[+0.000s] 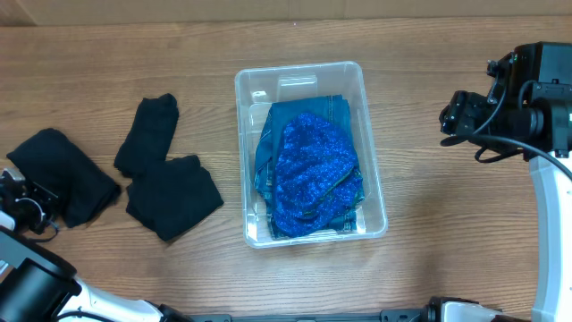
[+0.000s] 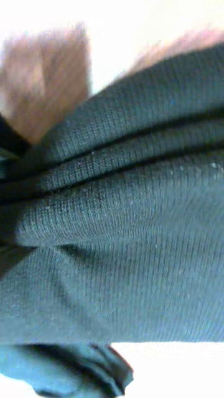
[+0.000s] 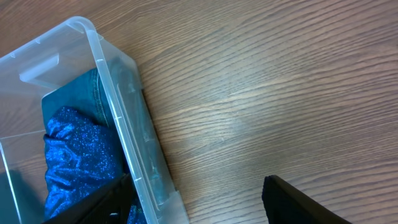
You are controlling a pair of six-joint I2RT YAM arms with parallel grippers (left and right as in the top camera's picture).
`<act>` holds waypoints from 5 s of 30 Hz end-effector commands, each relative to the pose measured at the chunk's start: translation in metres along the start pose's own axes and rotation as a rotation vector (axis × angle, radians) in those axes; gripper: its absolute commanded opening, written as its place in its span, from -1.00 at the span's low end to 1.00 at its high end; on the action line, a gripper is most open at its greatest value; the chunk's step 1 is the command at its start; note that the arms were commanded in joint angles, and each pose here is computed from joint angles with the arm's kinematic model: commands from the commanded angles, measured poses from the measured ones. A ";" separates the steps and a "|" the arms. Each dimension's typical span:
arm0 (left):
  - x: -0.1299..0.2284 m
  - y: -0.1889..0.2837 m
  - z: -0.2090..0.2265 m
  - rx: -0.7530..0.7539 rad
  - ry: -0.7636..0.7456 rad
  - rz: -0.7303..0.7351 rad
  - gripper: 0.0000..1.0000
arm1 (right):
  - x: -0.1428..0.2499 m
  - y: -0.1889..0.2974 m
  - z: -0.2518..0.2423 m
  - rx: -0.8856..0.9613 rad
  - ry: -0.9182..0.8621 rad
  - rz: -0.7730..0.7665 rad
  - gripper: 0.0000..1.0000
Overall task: Pack container
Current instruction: 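Move the left gripper to the black folded cloth and grasp it, then lift the black cloth and swing it right over the bin, then lower the black cloth into the bin's top end with the left gripper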
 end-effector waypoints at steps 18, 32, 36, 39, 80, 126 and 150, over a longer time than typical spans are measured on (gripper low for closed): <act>-0.025 0.060 -0.124 0.404 -0.202 -0.141 -0.92 | 0.001 0.000 0.003 -0.024 0.000 0.008 0.40; 0.037 0.189 -0.339 0.727 -0.697 -0.264 -0.92 | 0.001 0.000 0.003 -0.024 0.000 0.008 0.39; 0.089 0.192 -0.402 0.871 -0.859 -0.176 -0.92 | 0.001 0.000 0.003 -0.024 0.001 0.008 0.38; 0.129 0.184 -0.435 0.928 -0.970 -0.128 -0.92 | 0.001 0.000 0.003 -0.024 0.005 0.009 0.38; 0.163 0.069 -0.498 0.486 -2.079 -0.605 -0.92 | 0.004 0.000 0.001 -0.017 0.006 0.024 0.36; 0.216 0.039 -0.514 -0.282 -2.184 -0.643 -0.92 | 0.005 0.000 0.001 -0.015 0.005 0.025 0.35; 0.291 -0.049 -0.454 -0.233 -2.313 -0.250 -0.92 | 0.004 0.000 0.002 -0.018 0.006 0.022 0.34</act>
Point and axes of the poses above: each gripper's point midway between its finger pads, its own y axis back along the fingers, its own z axis along the line the jaws close on, x = y × z, the point moved 1 cm from there along y, back along the fingers, and after that the axes turned 5 degrees about -y, right-handed, at the moved point
